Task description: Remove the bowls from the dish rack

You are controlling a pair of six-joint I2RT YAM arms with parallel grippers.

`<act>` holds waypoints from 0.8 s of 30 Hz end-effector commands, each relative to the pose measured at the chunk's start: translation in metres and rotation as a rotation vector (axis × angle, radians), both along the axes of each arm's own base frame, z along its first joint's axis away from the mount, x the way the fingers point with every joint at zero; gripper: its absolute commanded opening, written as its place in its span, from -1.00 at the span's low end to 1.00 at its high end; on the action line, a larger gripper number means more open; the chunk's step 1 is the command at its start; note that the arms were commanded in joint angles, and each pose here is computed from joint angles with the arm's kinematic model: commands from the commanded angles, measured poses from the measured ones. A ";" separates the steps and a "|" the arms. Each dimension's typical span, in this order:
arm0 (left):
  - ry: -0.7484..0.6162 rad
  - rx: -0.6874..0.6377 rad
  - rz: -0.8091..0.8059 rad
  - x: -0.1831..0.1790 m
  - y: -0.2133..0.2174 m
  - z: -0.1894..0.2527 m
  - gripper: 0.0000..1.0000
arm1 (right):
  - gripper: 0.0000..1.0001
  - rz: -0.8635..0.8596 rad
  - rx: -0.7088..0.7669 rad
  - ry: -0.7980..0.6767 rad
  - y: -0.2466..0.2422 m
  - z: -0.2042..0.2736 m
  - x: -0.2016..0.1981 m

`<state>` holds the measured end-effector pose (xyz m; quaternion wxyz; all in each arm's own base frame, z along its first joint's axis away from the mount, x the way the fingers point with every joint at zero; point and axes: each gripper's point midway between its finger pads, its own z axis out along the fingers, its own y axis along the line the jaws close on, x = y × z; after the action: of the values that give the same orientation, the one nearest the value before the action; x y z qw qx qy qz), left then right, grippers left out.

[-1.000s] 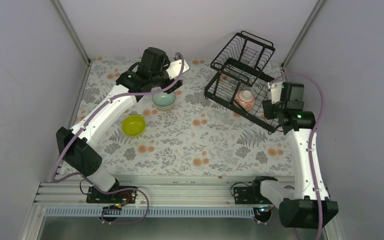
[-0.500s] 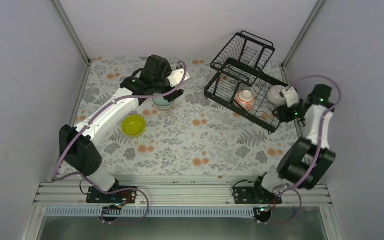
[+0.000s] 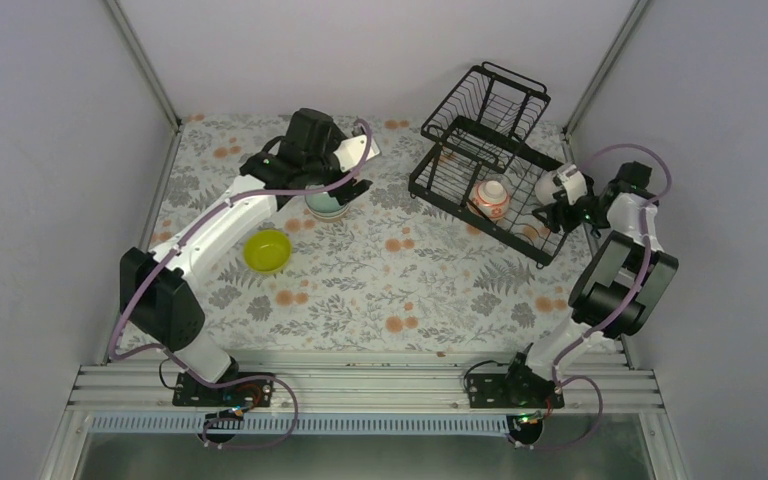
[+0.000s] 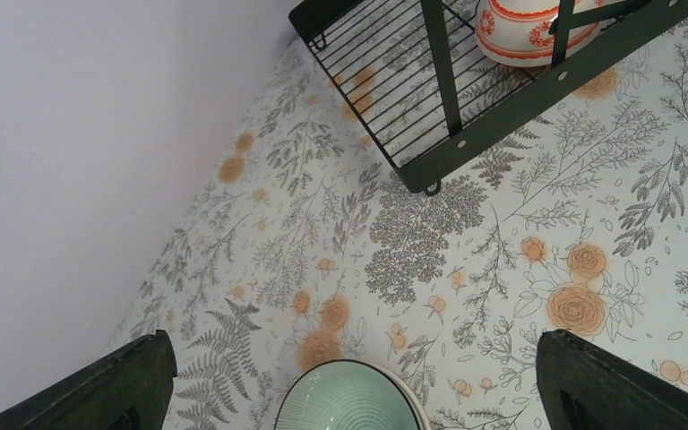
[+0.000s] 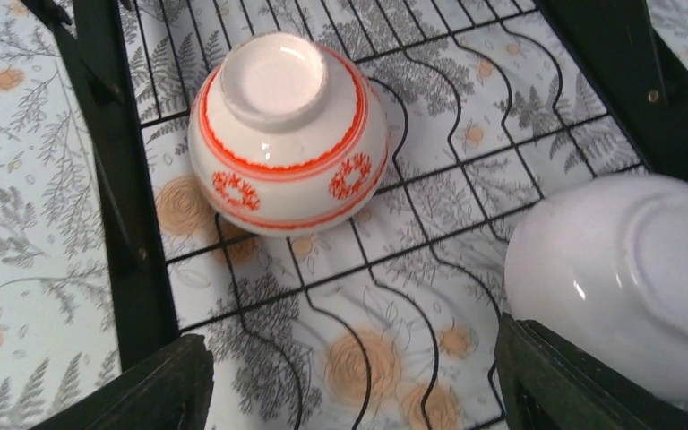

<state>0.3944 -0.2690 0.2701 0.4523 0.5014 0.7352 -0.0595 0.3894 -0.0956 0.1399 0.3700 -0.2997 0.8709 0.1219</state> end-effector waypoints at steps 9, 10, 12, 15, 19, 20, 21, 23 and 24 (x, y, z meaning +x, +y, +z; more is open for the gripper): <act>-0.006 -0.006 -0.014 0.008 0.003 -0.012 1.00 | 0.62 0.060 0.047 -0.168 0.044 0.015 0.058; -0.007 -0.008 -0.010 0.009 0.005 -0.013 1.00 | 0.62 0.073 0.059 -0.154 0.050 0.012 0.059; -0.002 -0.015 -0.005 0.010 0.009 -0.014 1.00 | 0.63 0.102 0.078 -0.134 0.061 0.008 0.059; 0.006 -0.031 0.003 0.012 0.016 -0.015 1.00 | 0.63 0.133 0.101 -0.129 0.073 0.002 0.059; 0.009 -0.040 0.011 0.015 0.022 -0.016 1.00 | 0.64 0.161 0.126 -0.131 0.086 -0.003 0.060; 0.010 -0.041 0.012 0.016 0.023 -0.017 1.00 | 0.65 0.168 0.130 -0.125 0.090 -0.006 0.061; 0.009 -0.046 0.010 0.016 0.023 -0.016 1.00 | 0.65 0.172 0.129 -0.122 0.094 -0.009 0.062; 0.013 -0.049 0.009 0.017 0.023 -0.017 1.00 | 0.67 0.178 0.125 -0.118 0.098 -0.014 0.065; 0.014 -0.050 0.009 0.017 0.023 -0.016 1.00 | 0.68 0.178 0.123 -0.120 0.100 -0.015 0.067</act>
<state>0.4111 -0.2406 0.2458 0.4437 0.4850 0.7509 -0.0635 0.4499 -0.0131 0.1327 0.4206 -0.3517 0.8192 0.1684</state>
